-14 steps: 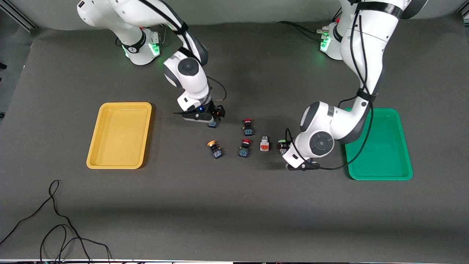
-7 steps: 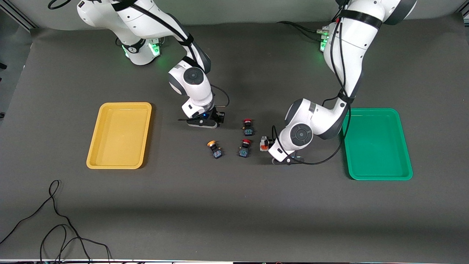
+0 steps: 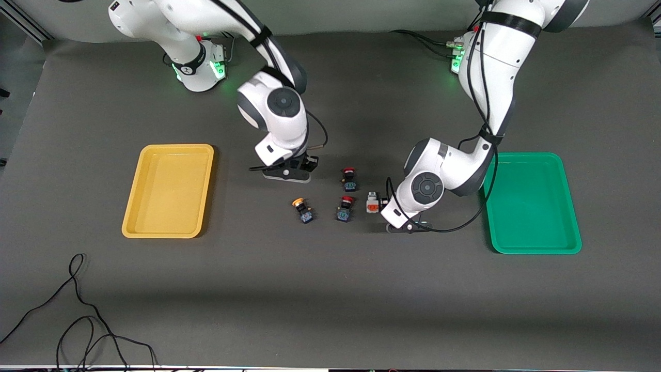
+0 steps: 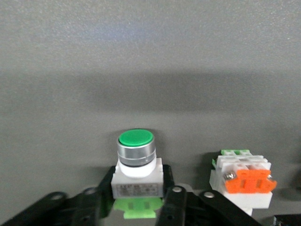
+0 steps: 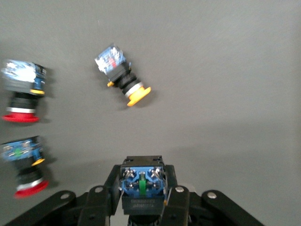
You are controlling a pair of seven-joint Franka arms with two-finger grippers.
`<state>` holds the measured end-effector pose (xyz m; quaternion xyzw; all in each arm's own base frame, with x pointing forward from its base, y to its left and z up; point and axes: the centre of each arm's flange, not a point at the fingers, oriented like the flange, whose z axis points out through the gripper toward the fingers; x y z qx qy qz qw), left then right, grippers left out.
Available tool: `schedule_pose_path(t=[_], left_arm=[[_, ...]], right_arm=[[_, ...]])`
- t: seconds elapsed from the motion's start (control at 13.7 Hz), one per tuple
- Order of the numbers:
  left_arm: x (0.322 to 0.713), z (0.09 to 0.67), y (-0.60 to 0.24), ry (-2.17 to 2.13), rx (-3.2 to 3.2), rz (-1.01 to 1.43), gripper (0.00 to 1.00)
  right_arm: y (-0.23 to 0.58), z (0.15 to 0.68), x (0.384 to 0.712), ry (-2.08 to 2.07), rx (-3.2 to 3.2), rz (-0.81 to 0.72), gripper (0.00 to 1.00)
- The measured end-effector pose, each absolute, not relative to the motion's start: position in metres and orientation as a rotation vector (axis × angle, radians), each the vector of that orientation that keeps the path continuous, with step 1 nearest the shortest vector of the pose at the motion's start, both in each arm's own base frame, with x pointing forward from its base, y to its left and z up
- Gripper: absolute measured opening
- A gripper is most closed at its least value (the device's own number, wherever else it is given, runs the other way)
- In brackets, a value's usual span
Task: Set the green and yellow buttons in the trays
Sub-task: 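Grasp the yellow button with the right gripper while the left gripper grasps the green button, then carry the yellow button to the yellow tray while the left gripper carries green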
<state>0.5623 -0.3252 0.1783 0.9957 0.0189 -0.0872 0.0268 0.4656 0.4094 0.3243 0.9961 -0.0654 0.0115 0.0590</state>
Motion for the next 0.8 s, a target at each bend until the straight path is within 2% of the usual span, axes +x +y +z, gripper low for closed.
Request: schedule_pose_path(t=[0.22,0.37,0.66,0.8], left_arm=[[0.566,0.183,-0.321,0.075,3.072,-0.245,0.41],[0.574,0.21,-0.312,0.096,3.069,-0.224,0.41],[0.59,0.326,-0.267,0.16,3.071,-0.202,0.41],[0.589,0.389,-0.236,0.174,3.1,-0.16,0.41]], right_arm=[[0.387,0.407,0.491,-0.135,3.02,-0.045,0.41],[0.34,0.439,0.52,-0.032,3.044,-0.076,0.41],[0.175,0.454,0.585,0.313,3.008,-0.123,0.41],[0.087,0.455,0.598,0.404,2.995,-0.158,0.41]])
